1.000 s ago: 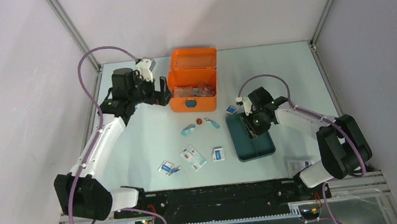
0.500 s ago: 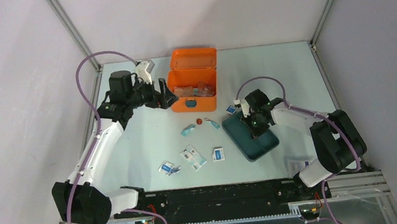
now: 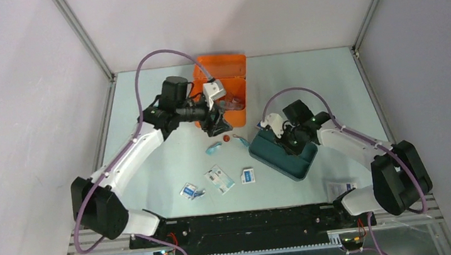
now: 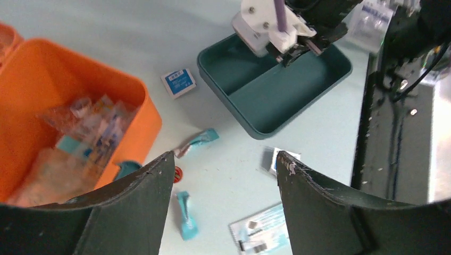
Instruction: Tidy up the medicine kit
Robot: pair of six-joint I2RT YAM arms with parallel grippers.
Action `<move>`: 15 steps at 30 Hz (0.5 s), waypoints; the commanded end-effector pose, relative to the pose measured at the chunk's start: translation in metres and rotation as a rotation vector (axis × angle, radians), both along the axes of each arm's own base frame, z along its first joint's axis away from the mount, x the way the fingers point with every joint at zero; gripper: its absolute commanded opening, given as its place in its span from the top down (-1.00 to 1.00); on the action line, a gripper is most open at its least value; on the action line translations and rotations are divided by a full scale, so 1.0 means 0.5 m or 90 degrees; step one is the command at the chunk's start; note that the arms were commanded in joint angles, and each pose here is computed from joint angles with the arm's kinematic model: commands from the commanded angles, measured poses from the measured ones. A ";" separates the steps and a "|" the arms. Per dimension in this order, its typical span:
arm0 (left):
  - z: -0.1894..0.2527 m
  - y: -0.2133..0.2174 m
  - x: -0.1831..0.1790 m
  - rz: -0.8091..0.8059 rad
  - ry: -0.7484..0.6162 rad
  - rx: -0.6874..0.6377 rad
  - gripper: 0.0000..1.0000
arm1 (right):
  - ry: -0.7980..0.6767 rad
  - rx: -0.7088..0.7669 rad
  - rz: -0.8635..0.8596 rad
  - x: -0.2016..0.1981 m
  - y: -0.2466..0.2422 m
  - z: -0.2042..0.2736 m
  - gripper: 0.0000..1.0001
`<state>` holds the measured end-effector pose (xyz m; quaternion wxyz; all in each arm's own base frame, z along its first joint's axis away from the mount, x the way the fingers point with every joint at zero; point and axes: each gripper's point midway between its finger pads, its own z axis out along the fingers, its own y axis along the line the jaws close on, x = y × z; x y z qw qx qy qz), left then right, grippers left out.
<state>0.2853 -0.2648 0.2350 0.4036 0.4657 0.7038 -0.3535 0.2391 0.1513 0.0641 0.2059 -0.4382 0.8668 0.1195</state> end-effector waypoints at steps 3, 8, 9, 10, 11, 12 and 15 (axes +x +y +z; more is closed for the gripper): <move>0.012 -0.042 0.015 -0.123 -0.173 0.046 -0.50 | -0.071 -0.027 0.187 -0.010 0.004 0.000 0.91; -0.027 -0.042 0.014 -0.144 -0.222 0.101 -0.50 | -0.064 -0.087 0.286 -0.029 -0.009 -0.030 0.90; -0.035 -0.042 0.012 -0.146 -0.228 0.111 -0.50 | -0.056 -0.099 0.296 -0.032 -0.014 -0.039 0.91; -0.045 -0.039 0.009 -0.153 -0.235 0.120 -0.50 | -0.049 -0.111 0.316 -0.038 -0.018 -0.045 0.90; -0.053 -0.038 0.006 -0.157 -0.234 0.126 -0.50 | -0.038 -0.123 0.328 -0.042 -0.024 -0.054 0.85; -0.062 -0.035 0.001 -0.164 -0.237 0.131 -0.50 | -0.036 -0.132 0.345 -0.045 -0.027 -0.059 0.80; -0.082 -0.027 -0.007 -0.169 -0.236 0.145 -0.49 | -0.052 -0.139 0.339 -0.037 -0.032 -0.060 0.20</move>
